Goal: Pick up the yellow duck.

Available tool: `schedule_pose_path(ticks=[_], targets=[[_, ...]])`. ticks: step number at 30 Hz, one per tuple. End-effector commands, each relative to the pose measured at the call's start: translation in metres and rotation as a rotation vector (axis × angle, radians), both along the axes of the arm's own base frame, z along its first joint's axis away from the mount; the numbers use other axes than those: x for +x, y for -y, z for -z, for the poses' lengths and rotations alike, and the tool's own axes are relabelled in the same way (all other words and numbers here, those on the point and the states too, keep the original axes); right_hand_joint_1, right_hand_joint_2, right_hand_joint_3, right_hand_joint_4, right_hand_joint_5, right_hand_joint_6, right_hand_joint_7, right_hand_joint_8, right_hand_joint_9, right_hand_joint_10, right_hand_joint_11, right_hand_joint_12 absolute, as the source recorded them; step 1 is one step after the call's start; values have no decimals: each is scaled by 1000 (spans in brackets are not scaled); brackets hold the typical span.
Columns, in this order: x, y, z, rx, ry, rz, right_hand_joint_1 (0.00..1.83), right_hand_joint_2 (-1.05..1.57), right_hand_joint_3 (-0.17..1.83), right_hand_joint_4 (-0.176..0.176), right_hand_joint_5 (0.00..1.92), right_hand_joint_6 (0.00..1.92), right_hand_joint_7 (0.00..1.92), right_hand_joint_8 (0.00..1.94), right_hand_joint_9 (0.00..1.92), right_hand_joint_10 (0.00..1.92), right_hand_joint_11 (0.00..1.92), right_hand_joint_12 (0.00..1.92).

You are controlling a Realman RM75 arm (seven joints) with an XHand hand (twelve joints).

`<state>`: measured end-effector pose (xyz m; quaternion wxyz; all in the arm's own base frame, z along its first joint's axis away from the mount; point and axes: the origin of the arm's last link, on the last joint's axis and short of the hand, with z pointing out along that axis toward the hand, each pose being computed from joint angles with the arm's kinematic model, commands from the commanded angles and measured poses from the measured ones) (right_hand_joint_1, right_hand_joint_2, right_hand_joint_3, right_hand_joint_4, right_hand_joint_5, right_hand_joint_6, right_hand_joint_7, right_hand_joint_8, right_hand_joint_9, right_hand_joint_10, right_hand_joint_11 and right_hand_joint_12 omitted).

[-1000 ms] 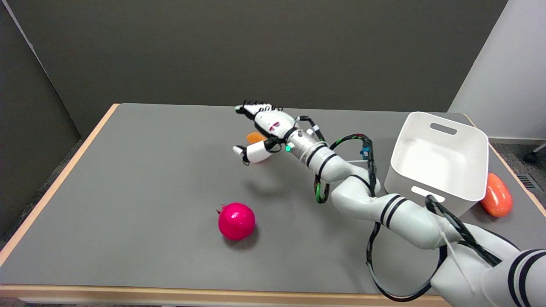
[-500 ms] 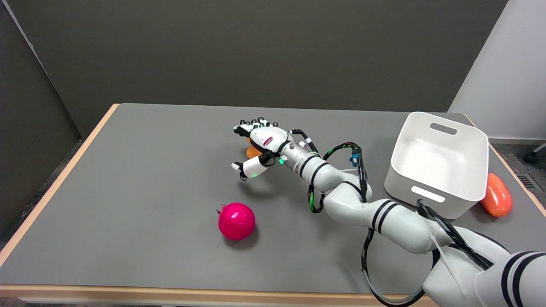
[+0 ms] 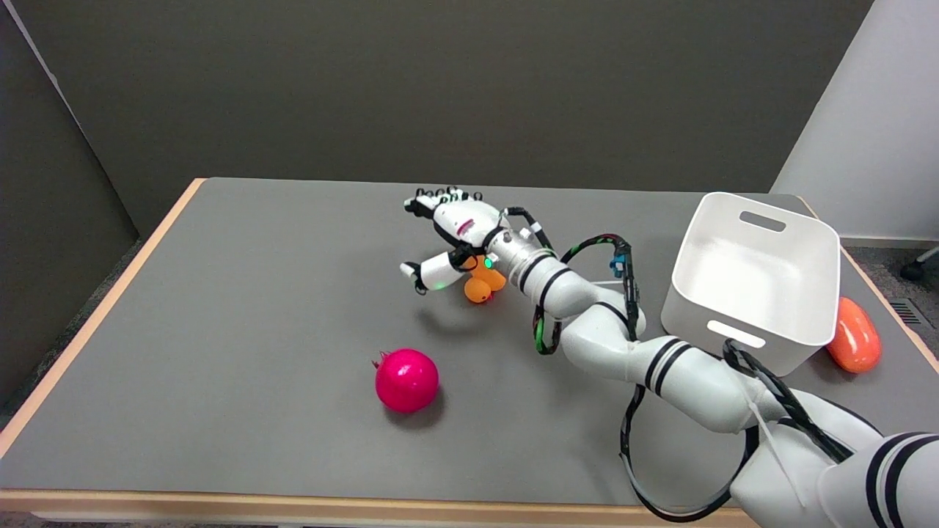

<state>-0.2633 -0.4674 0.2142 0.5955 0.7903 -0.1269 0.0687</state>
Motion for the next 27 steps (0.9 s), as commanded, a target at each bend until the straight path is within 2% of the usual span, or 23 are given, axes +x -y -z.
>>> schedule_pose_path(ticks=[1,6,13,18,27], targets=[[30,-7,-21,-19,11,-108,563,603,948,-69,146,420,242,450,148,762,-1,1085],[13,-24,-53,-90,-4,-58,557,606,949,-71,152,422,250,454,150,765,-1,1095],[-15,-64,-105,-240,-5,6,559,608,947,-79,158,428,255,467,150,773,-1,1100],[-24,-77,-112,-261,1,23,559,610,945,-83,161,430,257,469,152,782,-1,1108],[-33,-80,-96,-212,-11,47,559,612,945,-86,164,432,260,472,154,786,-1,1114]])
